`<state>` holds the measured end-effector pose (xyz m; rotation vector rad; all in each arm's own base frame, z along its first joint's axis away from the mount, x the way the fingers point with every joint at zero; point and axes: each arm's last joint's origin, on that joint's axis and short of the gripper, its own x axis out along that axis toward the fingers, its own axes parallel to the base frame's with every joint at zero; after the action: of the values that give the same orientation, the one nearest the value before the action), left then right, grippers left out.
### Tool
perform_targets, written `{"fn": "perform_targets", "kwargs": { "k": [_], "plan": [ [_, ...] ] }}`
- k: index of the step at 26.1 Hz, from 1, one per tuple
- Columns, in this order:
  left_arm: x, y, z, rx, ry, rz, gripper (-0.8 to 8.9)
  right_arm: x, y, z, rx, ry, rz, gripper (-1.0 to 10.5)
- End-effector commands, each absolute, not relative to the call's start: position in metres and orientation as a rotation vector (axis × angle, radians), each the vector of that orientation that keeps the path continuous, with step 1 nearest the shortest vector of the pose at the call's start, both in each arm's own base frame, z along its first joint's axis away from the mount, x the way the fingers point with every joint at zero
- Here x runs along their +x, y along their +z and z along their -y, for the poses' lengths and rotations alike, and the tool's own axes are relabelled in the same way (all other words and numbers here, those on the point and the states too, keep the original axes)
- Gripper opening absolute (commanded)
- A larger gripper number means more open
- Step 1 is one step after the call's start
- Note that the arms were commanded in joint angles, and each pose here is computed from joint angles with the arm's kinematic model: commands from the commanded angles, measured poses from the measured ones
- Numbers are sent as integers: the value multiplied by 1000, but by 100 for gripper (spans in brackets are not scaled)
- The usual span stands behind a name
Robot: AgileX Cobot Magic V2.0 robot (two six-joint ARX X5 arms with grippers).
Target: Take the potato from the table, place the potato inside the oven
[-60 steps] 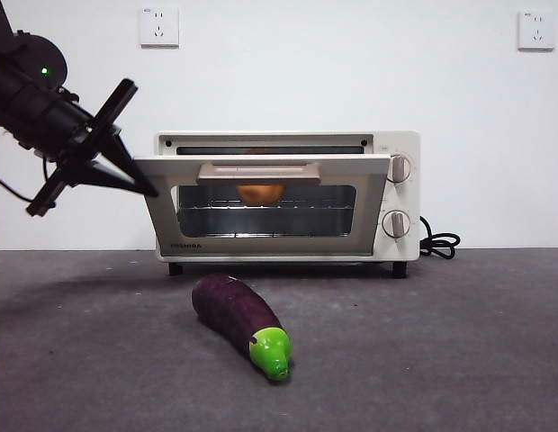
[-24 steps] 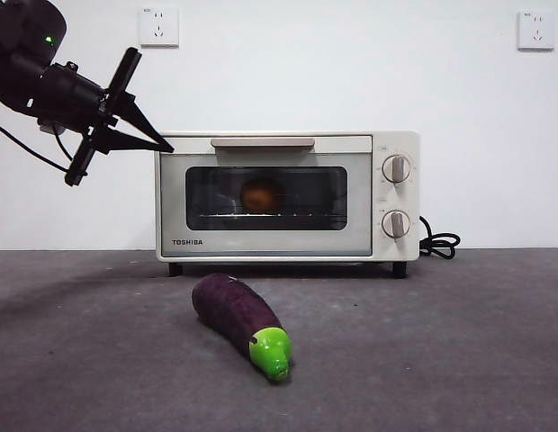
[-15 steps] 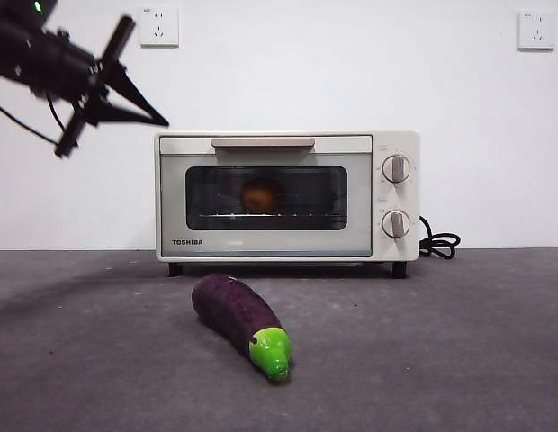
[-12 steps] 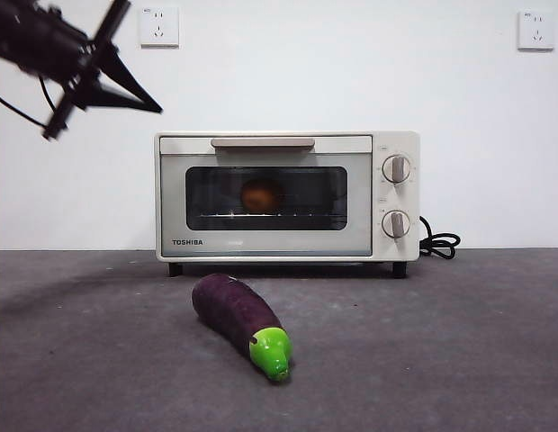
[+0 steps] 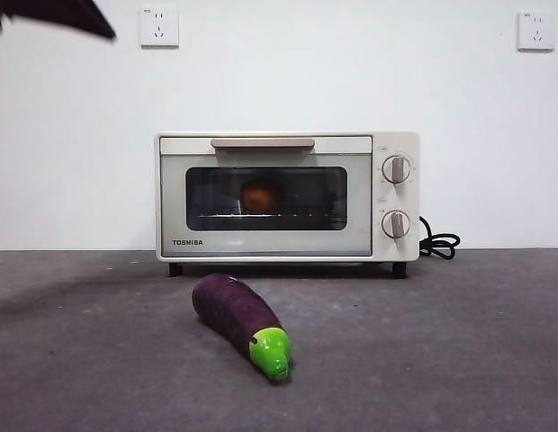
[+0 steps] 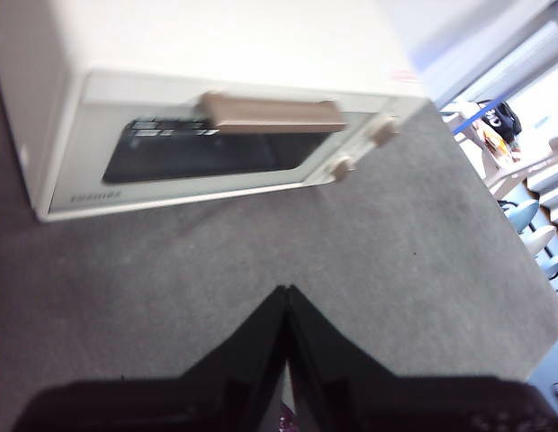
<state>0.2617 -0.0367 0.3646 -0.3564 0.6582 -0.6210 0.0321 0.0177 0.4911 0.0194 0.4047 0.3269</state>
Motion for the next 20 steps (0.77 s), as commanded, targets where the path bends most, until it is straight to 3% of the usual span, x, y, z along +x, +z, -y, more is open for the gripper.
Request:
{"fn": "perform_targets", "kwargs": {
  "k": [1, 12, 20],
  "plan": [
    [239, 382, 36, -290, -648, -585, -5, 37, 487, -23, 12, 317, -446, 1],
    [139, 411, 28, -103, -689, -499, -5, 58, 483, -51, -53, 324, -521, 1],
    [94, 409, 20, -33, -549, -542, -5, 78, 478, -72, -114, 269, -563, 1]
  ]
}}
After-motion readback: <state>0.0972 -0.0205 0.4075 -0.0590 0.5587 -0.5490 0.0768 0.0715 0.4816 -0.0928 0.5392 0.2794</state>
